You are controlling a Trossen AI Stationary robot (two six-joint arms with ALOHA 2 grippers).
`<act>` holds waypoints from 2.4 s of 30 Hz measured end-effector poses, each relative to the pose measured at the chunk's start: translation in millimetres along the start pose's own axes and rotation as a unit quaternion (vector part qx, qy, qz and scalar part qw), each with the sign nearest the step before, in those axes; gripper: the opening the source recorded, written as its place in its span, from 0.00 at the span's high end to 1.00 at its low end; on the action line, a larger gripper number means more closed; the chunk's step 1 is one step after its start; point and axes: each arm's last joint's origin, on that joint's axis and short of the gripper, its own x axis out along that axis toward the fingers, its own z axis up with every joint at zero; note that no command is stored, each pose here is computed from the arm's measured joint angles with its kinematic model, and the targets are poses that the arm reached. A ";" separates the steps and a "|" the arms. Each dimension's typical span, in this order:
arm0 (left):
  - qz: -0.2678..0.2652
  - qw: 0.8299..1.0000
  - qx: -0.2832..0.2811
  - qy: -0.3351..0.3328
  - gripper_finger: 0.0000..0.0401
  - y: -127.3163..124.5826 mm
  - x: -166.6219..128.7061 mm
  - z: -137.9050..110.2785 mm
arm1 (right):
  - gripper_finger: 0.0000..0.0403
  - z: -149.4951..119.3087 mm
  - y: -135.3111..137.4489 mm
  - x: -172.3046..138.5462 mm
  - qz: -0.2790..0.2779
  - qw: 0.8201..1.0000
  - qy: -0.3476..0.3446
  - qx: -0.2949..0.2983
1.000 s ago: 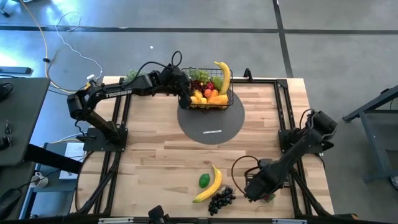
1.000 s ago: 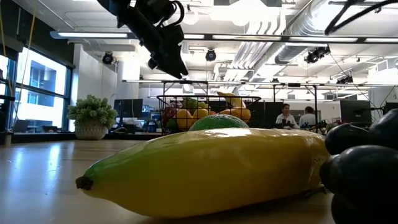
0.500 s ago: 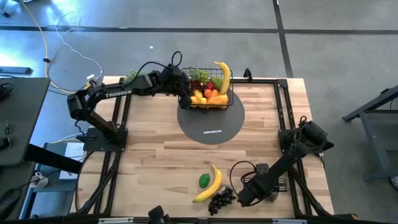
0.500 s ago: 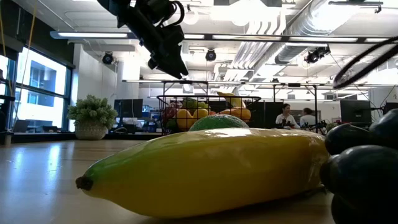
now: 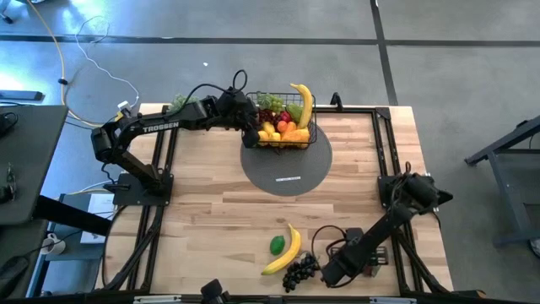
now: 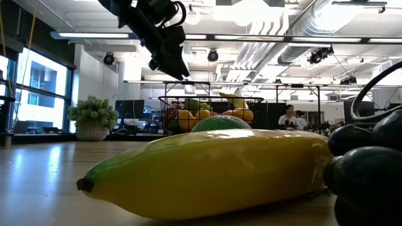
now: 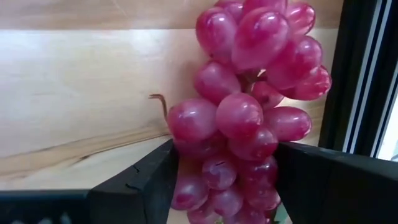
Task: Build produce basket
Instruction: Put the grapes into the wire basket
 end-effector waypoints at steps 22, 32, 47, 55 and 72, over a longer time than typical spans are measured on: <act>-0.006 0.996 0.001 0.085 0.43 -1.9 -1.8 -16.3 | 0.98 8.2 -15.2 -30.6 0.098 0.994 -0.027 -0.051; -0.017 0.992 0.003 0.128 0.43 -13.5 -12.5 -24.0 | 0.99 43.4 -27.7 -85.0 0.239 0.956 -0.090 -0.147; 0.017 0.992 0.001 0.124 0.43 -22.4 -42.9 -23.9 | 0.99 133.6 -39.4 -158.0 0.341 0.845 -0.274 -0.307; 0.056 0.991 -0.001 0.121 0.43 -16.3 -44.9 -23.4 | 0.99 191.1 -28.9 -190.0 0.332 0.744 -0.404 -0.415; 0.097 0.989 -0.019 0.114 0.43 -2.3 -44.4 -22.4 | 0.97 329.6 -25.4 -224.4 0.111 0.550 -0.620 -0.548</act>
